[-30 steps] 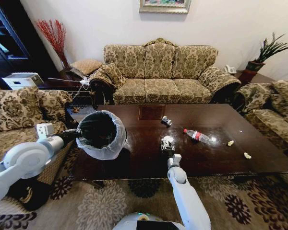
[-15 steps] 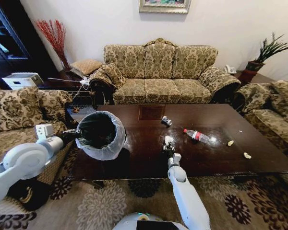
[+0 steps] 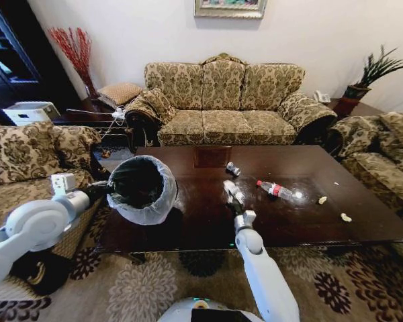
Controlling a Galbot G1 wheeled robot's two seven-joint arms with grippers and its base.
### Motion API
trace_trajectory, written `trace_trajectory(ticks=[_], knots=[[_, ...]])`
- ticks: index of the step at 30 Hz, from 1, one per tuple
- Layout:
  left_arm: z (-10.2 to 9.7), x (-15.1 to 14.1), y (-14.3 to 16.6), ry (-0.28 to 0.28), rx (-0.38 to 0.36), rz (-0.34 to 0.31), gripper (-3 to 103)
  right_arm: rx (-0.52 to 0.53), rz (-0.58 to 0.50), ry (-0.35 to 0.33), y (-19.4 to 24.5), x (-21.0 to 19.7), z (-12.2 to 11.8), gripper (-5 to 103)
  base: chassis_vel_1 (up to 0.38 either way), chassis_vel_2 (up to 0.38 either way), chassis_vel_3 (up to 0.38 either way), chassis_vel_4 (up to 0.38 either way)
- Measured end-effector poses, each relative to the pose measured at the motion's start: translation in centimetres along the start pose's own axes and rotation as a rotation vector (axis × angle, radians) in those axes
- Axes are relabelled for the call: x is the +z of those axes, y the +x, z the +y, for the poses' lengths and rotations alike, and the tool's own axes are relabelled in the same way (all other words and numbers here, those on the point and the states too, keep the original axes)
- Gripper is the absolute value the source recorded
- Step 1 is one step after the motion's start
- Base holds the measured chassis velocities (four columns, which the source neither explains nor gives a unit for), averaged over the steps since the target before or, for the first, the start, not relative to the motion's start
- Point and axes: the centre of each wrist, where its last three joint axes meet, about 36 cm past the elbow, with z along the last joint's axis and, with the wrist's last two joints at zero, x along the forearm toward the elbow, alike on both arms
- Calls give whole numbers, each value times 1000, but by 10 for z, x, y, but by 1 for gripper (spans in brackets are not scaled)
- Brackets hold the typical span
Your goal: Move to the front of the table and place the trash on the table into the trash bin.
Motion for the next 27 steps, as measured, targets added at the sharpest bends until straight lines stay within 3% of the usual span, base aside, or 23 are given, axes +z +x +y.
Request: trace_trajectory(ticks=[1,2,5,6,9,14,16,20,21,24,27], knots=[[-4,-2,1,-4,10,3,0,-126,-56,-16,-4,-37,31,0,0,0,0,0],[-4,-2,1,-4,10,3,0,-126,-56,-16,-4,-37,31,0,0,0,0,0],[-11,-5,3,-6,26,5,0,-346,-55,-63,-3,-74,87,0,0,0,0,0],[-11,-5,3,-6,26,5,0,-346,-55,-63,-3,-74,87,0,0,0,0,0],[-15,-6,5,-4,35,5,0,-483,-1,-39,-3,-71,122,0,0,0,0,0],[-18,-5,8,4,40,4,0,-527,43,7,1,-54,137,-3,0,0,0,0],[-19,-5,9,5,43,4,0,-538,53,14,2,-50,141,2,0,0,0,0],[-19,-5,10,6,45,4,0,-556,63,29,3,-47,144,18,0,0,0,0],[-19,-4,10,11,43,3,0,-556,63,47,2,-45,145,34,0,0,0,0],[-17,-3,10,16,39,3,0,-555,58,46,1,-45,146,40,0,0,0,0],[-16,-1,10,23,34,3,0,-572,9,22,0,-44,143,56,0,0,0,0]])
